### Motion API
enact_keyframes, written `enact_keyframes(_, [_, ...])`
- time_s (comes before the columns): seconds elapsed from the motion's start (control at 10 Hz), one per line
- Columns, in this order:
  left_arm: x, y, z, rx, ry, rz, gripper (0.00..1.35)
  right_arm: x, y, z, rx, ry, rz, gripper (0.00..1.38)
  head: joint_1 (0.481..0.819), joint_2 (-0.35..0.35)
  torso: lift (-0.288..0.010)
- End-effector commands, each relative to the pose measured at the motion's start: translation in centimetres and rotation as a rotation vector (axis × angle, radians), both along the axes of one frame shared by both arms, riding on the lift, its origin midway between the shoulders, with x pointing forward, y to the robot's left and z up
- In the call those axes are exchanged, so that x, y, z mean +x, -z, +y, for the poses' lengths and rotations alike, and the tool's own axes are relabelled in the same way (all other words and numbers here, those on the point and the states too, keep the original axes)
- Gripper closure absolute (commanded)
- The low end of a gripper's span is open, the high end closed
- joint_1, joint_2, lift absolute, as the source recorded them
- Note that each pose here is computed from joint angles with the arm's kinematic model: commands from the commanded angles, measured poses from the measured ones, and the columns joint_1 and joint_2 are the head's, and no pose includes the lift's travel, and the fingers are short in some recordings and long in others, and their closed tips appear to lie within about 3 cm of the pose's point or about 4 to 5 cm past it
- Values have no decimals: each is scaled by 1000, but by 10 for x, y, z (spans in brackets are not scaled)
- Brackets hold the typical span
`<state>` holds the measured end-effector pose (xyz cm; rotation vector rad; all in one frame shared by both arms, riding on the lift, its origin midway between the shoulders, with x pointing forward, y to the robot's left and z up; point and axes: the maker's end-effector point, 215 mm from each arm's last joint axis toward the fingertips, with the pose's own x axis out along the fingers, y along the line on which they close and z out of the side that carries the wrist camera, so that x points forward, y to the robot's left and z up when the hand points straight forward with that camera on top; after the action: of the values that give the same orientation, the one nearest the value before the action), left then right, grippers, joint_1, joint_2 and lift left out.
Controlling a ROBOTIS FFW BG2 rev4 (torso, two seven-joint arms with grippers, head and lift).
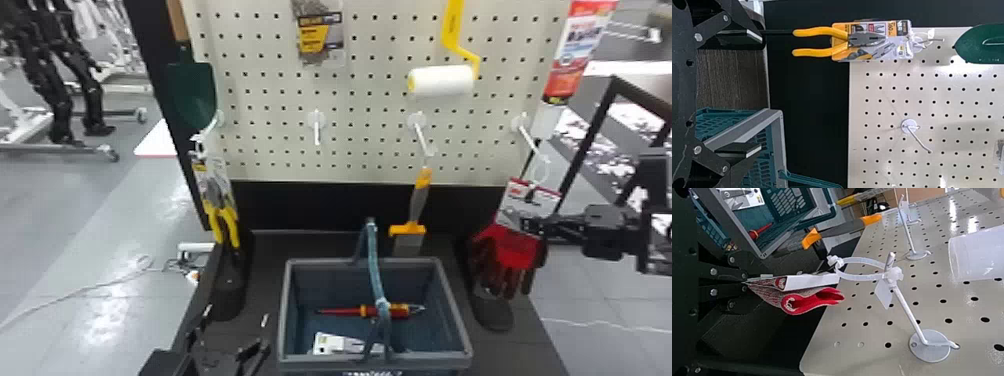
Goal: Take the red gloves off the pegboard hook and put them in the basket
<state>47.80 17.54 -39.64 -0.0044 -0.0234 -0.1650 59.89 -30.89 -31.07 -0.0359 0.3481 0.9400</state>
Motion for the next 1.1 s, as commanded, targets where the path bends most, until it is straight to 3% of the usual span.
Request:
enact_keyframes(0.0, [0,0,0,-3,-2,0,320,-1,2,0,0,0,5,1283,549,0,-100])
enact_keyframes(0.7, [-1,0,1,-3,-3,0,320,-2,2,1,-25,-11,2,1283,549,0,-100])
enact_keyframes(1.0, [-2,1,4,-2,-8,0,320,-7,-22,8,-60,-54,-56,1283,549,0,-100])
